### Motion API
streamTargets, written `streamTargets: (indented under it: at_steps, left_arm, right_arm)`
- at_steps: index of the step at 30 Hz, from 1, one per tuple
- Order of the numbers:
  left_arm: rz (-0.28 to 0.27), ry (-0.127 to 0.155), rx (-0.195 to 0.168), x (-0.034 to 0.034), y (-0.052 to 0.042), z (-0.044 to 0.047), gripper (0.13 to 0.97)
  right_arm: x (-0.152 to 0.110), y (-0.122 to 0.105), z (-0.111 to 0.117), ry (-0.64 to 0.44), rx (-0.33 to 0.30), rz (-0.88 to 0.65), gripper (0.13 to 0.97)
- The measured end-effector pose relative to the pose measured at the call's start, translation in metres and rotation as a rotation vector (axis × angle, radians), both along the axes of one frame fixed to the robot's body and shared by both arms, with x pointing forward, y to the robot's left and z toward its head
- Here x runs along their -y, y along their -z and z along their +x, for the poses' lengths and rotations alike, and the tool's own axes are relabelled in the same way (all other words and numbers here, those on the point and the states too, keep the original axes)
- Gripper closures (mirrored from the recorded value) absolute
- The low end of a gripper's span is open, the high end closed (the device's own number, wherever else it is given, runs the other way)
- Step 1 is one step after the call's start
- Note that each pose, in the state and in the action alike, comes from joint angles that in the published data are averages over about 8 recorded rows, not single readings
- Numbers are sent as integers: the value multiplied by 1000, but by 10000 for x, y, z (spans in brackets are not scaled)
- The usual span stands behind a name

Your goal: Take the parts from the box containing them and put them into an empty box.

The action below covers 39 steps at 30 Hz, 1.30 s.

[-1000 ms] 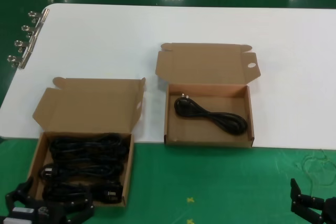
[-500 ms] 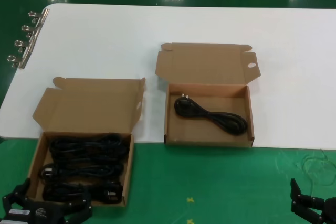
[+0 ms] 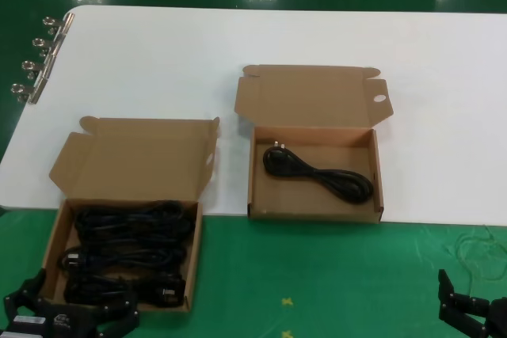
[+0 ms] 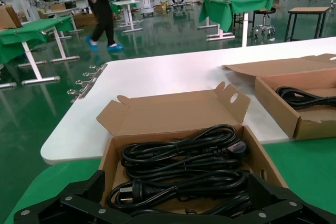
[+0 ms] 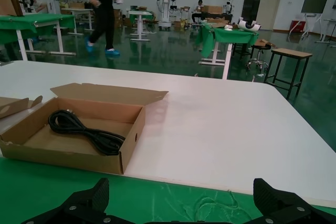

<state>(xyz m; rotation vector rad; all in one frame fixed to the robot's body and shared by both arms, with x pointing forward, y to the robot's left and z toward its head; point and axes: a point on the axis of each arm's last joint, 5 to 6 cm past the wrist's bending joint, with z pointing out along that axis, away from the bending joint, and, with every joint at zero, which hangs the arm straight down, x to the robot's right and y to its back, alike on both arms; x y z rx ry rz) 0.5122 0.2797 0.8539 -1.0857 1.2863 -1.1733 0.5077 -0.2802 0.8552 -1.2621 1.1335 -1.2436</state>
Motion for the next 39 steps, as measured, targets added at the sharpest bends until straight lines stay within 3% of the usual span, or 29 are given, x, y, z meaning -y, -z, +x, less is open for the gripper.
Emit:
streamTargets:
  at_steps: [39]
  left_arm:
    - [0,0,0,0,0,0,132]
  right_arm:
    - [0,0,0,0,0,0,130]
